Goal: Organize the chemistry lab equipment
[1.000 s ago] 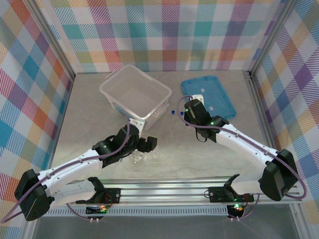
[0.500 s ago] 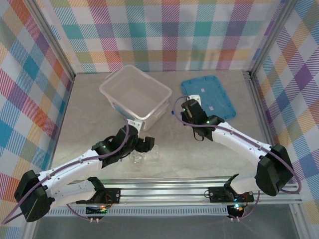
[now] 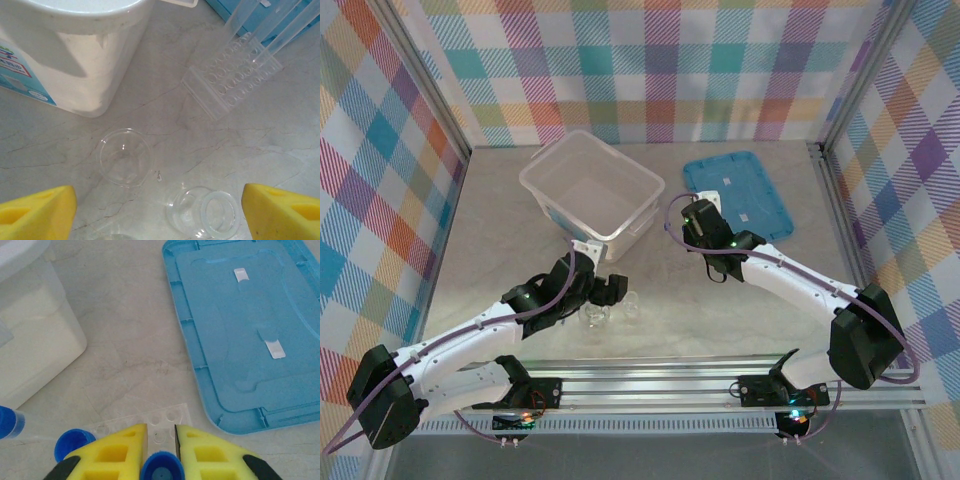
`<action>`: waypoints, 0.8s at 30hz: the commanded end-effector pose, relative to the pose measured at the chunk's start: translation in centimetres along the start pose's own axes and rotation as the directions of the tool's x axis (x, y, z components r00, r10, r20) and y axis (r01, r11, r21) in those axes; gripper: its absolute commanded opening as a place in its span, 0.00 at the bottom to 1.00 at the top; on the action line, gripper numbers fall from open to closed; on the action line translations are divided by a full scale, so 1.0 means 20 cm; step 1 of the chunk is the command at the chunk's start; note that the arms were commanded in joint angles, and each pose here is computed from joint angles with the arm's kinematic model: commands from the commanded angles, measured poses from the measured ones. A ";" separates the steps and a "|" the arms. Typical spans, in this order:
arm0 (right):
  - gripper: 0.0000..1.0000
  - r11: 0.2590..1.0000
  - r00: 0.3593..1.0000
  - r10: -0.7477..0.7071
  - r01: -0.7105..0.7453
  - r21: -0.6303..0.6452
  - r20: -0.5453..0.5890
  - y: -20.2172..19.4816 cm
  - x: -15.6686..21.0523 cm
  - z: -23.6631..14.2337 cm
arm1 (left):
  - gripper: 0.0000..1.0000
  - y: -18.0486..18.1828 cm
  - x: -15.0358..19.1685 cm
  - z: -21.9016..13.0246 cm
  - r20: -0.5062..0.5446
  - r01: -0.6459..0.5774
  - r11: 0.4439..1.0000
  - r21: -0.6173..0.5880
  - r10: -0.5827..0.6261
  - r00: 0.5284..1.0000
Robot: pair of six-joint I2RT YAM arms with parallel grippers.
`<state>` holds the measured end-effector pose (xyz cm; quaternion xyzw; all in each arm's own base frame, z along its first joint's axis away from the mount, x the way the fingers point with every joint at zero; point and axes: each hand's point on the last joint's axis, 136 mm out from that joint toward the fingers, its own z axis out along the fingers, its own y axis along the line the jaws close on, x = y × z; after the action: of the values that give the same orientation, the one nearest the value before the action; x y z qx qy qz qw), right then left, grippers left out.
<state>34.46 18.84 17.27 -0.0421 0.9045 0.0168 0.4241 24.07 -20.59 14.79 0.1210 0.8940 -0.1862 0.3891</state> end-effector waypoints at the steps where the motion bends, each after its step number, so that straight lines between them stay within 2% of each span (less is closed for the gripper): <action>1: 0.15 1.000 1.000 -0.003 0.003 0.018 0.007 -0.02 0.01 0.02 | 0.85 0.02 0.02 0.01 -0.004 0.022 1.000 -0.004 -0.022 1.000; 17: 0.21 0.999 1.000 0.001 0.000 0.035 -0.021 -0.05 0.07 0.05 | 0.85 0.01 0.02 0.02 -0.008 0.031 1.000 0.000 -0.031 0.999; 21: 0.26 0.999 1.000 0.002 -0.001 0.035 -0.022 -0.05 0.08 0.04 | 0.85 0.01 0.02 0.02 -0.009 0.031 1.000 0.000 -0.031 0.999; 24: 0.27 1.000 1.000 0.003 -0.003 0.030 -0.013 -0.05 0.06 0.03 | 0.85 0.01 0.01 0.02 -0.007 0.031 1.000 0.001 -0.031 0.999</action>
<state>34.24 18.24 15.76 -0.0419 0.9097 0.0053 0.4131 24.11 -20.54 14.56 0.1169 0.8960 -0.1865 0.3856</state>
